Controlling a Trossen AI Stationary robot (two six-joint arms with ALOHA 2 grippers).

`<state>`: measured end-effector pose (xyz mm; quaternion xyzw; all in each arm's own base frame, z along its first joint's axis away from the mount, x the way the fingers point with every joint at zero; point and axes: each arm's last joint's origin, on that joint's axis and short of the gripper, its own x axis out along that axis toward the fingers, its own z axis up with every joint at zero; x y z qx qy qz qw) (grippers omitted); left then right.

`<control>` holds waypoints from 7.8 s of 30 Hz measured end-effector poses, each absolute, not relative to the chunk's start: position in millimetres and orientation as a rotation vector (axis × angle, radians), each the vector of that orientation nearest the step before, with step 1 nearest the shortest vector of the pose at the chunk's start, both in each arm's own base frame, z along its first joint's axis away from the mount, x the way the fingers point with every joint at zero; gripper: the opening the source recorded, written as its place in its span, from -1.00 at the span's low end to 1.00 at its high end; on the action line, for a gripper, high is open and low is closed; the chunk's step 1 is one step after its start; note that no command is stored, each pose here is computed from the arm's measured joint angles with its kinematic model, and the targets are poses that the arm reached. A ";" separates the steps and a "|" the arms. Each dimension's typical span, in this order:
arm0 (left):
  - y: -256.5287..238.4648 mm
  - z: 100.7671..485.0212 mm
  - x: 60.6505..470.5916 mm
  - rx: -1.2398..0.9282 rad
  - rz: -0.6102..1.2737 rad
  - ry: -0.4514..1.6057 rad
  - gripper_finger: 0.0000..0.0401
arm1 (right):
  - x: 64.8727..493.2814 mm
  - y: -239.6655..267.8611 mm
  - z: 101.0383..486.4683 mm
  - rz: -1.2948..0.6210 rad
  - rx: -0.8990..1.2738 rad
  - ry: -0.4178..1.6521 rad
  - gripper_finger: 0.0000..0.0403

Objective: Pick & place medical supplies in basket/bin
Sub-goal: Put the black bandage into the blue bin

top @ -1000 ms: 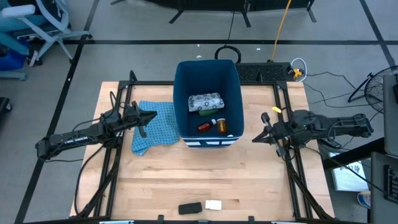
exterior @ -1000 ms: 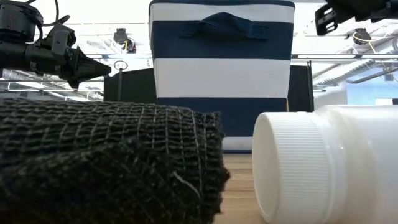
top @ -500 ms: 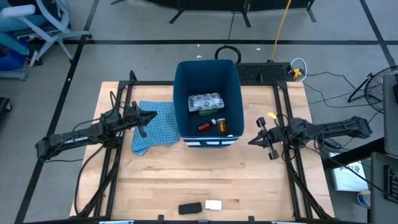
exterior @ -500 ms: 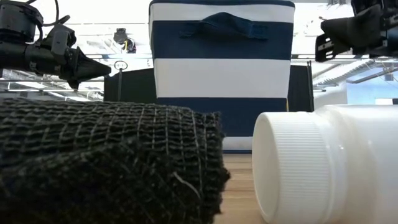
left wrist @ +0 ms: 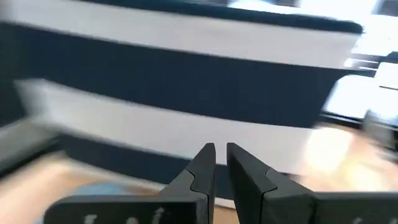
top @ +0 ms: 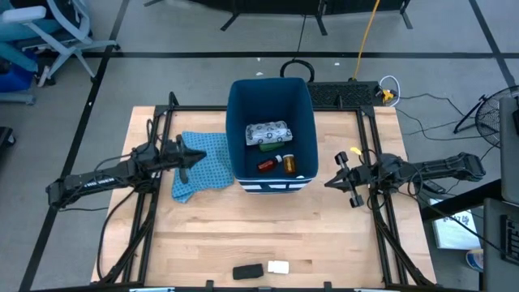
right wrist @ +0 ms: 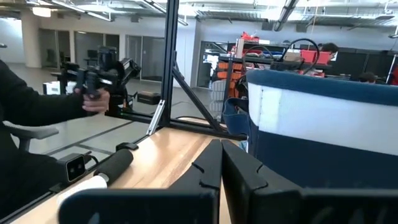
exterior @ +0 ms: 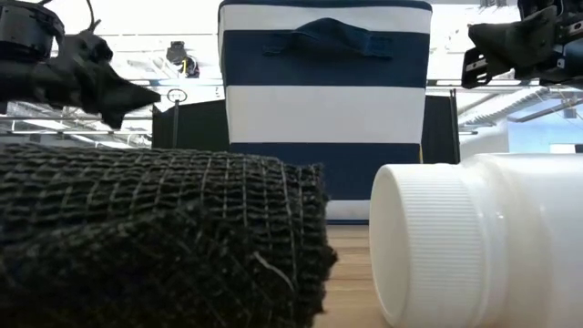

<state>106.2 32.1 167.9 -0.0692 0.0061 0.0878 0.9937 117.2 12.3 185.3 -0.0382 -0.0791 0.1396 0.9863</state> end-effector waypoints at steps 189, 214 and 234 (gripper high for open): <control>122.7 238.5 425.3 -0.083 -0.058 1.099 -0.54 | 118.5 10.6 181.1 0.221 -0.079 -0.115 -1.00; 117.1 164.9 413.7 -0.210 -0.144 1.210 -0.54 | 118.5 10.6 181.2 0.220 -0.094 -0.117 -1.00; 114.0 224.1 434.6 0.022 -0.109 1.179 0.47 | 118.5 10.7 181.1 0.224 -0.078 -0.115 -1.00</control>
